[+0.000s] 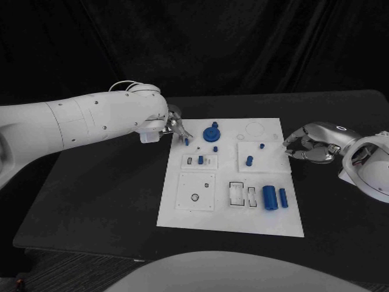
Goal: Assemble the parts on the task board
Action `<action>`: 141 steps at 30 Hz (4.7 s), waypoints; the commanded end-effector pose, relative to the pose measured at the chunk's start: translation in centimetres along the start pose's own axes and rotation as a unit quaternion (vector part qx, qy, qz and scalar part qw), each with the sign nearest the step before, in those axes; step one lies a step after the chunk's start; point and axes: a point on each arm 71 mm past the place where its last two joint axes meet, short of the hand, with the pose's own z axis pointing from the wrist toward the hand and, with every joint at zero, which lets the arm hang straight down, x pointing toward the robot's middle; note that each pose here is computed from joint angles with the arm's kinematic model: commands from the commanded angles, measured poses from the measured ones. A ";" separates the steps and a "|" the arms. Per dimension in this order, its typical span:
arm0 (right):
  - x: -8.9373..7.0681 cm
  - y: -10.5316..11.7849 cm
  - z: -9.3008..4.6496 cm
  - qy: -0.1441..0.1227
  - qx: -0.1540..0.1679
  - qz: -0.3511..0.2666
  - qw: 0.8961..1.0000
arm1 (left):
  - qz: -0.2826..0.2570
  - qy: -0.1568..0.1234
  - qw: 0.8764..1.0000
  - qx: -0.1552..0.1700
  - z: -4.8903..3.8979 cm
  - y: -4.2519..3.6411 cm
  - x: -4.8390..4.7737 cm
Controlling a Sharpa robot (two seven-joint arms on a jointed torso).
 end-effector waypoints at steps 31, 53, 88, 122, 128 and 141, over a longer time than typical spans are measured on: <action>0.1 0.0 0.0 0.003 0.003 0.000 1.000 | 0.011 0.016 1.000 0.008 0.17 -0.43 0.48; 0.1 -0.1 0.0 0.001 0.005 0.000 1.000 | 0.000 0.011 1.000 0.020 -0.41 0.15 0.70; 0.0 0.2 -0.2 -0.006 -0.005 0.002 1.000 | -0.037 0.059 0.996 0.055 -3.20 -0.88 3.58; 0.1 0.2 -0.2 -0.001 -0.004 0.002 1.000 | -0.033 0.057 0.996 0.054 -3.24 -0.59 4.07; 0.2 0.2 -0.2 0.000 -0.004 0.002 1.000 | -0.023 0.051 0.997 0.053 -3.26 -0.49 4.07; 0.3 0.2 -0.2 0.000 -0.004 0.003 1.000 | -0.021 0.053 0.997 0.051 -3.05 -0.25 4.60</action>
